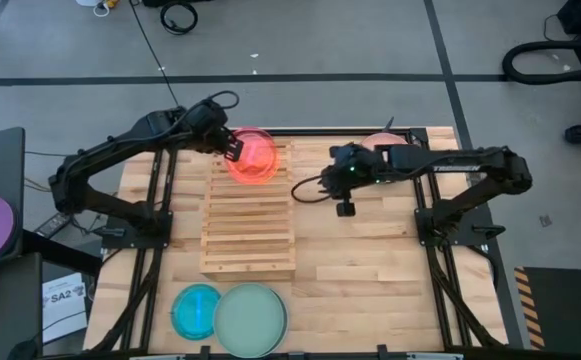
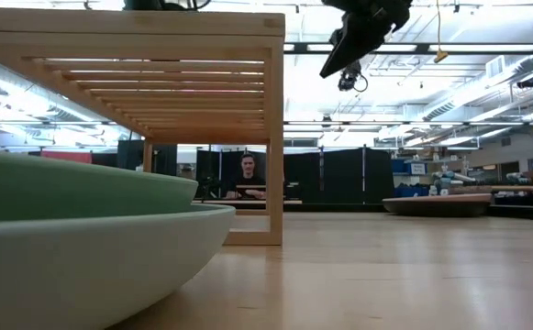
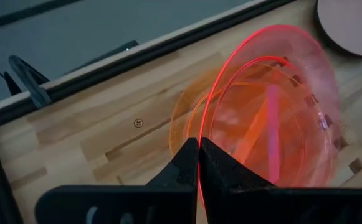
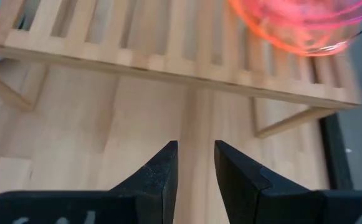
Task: Place and stack plates onto a shelf
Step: Stack the pink transparent plate on the orange transparent plate
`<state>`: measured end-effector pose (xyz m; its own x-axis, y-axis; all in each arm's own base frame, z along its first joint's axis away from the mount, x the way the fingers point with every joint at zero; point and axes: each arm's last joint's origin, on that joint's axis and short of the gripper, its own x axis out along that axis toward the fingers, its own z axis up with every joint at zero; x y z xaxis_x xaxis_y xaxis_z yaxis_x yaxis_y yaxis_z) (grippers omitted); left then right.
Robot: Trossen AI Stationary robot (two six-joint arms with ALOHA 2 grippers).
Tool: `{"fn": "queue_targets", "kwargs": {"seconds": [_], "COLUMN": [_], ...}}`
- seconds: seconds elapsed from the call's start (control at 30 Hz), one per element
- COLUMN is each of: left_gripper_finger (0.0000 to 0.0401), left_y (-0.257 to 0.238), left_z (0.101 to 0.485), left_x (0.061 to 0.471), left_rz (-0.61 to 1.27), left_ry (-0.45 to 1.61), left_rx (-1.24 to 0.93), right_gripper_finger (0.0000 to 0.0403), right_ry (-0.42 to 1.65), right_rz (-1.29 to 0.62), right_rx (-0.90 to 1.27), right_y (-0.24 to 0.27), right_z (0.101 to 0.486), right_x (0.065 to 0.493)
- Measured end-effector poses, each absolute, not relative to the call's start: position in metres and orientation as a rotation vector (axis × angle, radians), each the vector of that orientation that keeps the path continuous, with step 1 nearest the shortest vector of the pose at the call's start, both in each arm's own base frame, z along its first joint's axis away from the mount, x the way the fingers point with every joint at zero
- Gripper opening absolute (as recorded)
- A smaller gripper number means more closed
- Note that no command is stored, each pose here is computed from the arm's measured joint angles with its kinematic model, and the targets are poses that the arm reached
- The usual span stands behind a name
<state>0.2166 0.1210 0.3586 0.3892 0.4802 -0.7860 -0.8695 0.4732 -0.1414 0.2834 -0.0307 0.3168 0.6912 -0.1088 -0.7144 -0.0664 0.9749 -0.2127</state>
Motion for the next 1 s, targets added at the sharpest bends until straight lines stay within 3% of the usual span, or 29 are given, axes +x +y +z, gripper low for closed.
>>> {"fn": "queue_targets", "kwargs": {"seconds": [0.4,1.0], "left_gripper_finger": [0.0009,0.0009], "left_y": [0.129,0.129], "left_z": [0.355,0.356], "left_x": [0.216,0.217], "left_rz": [0.908,0.887], "left_ry": [0.767,0.777], "left_rx": [-0.645,-0.606], "right_gripper_finger": [0.0110,0.0110], "right_ry": [0.721,0.731], "right_rz": [-0.156,-0.273], "right_rx": [-0.243,-0.199], "right_y": [-0.057,-0.087], "right_z": [0.345,0.346], "right_x": [0.253,0.243]}}
